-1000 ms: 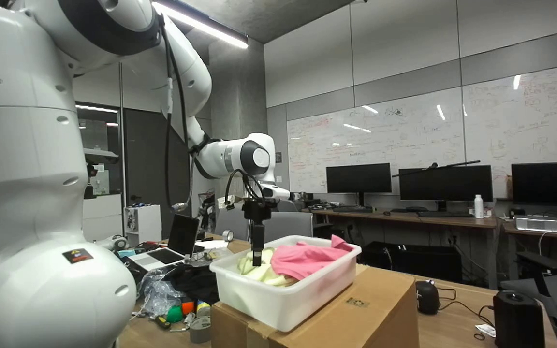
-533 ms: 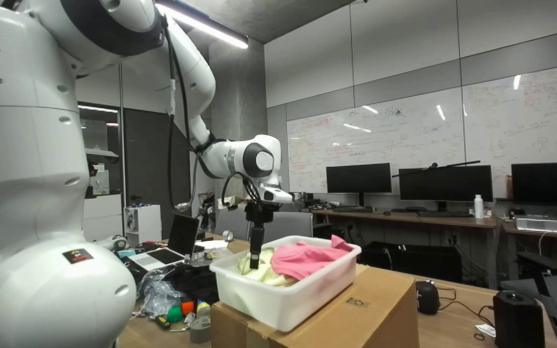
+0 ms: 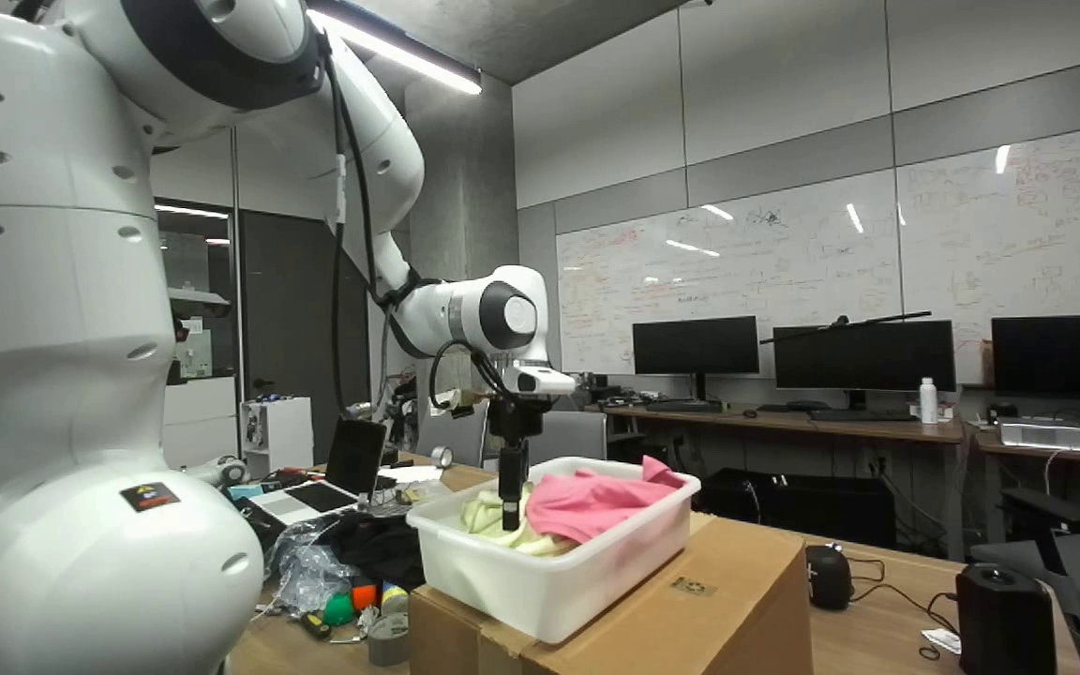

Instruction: Remove the towels and t-shirts from the white storage bin

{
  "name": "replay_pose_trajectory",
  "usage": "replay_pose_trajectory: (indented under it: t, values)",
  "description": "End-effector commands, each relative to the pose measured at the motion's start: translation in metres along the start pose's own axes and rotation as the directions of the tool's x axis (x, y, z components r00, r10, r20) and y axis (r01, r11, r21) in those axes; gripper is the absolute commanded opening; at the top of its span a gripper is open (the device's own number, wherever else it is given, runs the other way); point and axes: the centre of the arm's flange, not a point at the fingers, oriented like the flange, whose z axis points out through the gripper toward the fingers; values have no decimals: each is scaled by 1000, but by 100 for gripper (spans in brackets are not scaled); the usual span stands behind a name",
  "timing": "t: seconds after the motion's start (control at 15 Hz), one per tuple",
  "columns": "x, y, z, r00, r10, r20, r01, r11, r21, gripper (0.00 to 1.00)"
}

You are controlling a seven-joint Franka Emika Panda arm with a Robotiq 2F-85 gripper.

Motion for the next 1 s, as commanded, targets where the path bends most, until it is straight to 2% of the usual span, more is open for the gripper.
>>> replay_pose_trajectory:
  t: [0.0, 0.33, 0.47, 0.67, 0.93]
  values:
    - [0, -5, 4, 1000, 16, -22, -16, 1000, 1, 58]
    - [-1, -6, 4, 1000, 10, -15, -10, 1000, 9, 19]
    - [-3, -4, 1, 1000, 6, -21, -6, 1000, 24, 9]
    - [-9, 1, -10, 999, -2, -49, 5, 998, 68, 5]
    - [-22, 16, -44, 991, -6, -135, 28, 986, 162, 9]
